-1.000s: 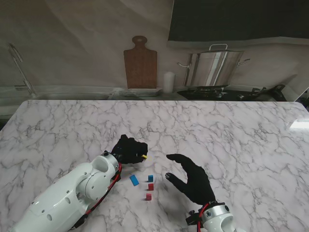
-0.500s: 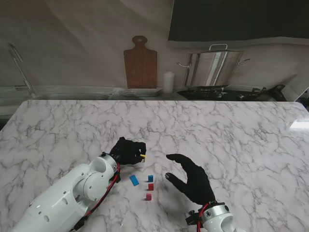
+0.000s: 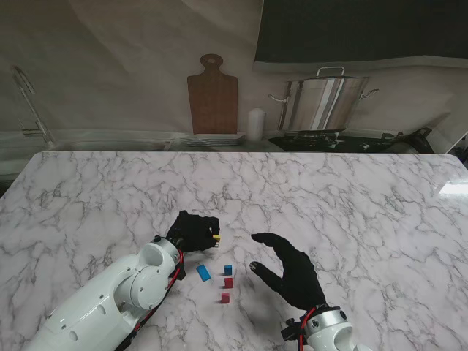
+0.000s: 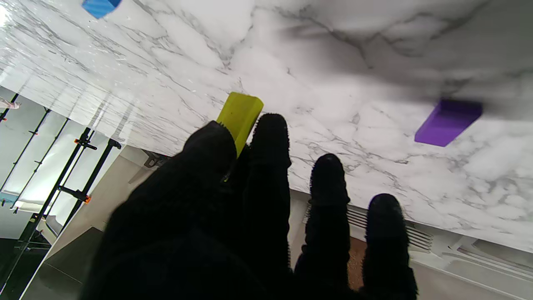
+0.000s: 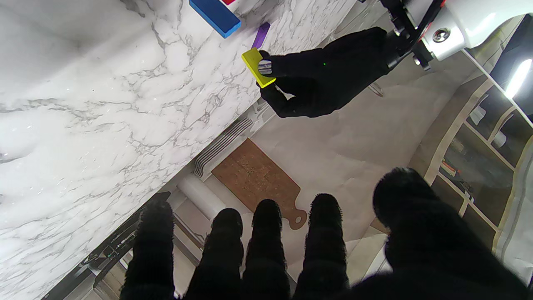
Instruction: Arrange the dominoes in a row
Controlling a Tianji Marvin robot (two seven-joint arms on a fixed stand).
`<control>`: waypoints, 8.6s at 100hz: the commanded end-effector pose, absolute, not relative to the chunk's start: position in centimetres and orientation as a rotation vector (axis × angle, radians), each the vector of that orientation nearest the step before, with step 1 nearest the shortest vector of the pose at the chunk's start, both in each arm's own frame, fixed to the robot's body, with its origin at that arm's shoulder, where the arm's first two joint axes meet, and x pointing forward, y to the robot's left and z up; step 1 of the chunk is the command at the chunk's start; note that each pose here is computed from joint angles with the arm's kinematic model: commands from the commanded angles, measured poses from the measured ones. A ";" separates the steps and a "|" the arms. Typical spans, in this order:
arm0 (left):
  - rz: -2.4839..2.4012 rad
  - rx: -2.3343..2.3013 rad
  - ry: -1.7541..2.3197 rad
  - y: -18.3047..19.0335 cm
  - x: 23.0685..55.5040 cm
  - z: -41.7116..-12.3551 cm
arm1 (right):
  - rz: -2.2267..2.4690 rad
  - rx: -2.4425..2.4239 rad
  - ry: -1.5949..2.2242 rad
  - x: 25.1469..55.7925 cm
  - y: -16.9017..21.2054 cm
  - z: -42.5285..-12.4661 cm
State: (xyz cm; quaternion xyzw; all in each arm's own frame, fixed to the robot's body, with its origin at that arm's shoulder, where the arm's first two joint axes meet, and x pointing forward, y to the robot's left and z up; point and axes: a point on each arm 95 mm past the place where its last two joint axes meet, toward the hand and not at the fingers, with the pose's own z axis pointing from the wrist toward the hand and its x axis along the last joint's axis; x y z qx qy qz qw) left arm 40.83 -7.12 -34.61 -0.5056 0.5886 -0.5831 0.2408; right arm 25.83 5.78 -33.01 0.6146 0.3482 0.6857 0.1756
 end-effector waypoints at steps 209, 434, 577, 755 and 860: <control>-1.606 -1.514 1.611 -9.4 38.9 -39.1 | 1.934 1.746 0.982 25.6 5.7 -33.1; -1.568 -1.504 1.724 -8.9 39.0 -39.0 | 1.929 1.747 0.991 25.6 5.7 -33.1; -1.510 -1.469 1.797 -7.3 38.1 -38.6 | 1.931 1.745 1.001 25.5 5.8 -33.1; -1.469 -1.008 2.116 -2.5 36.2 -39.4 | 1.930 1.744 0.992 25.4 5.7 -33.0; -1.479 -1.060 2.106 -2.9 35.9 -40.0 | 1.932 1.746 0.991 25.4 5.7 -33.0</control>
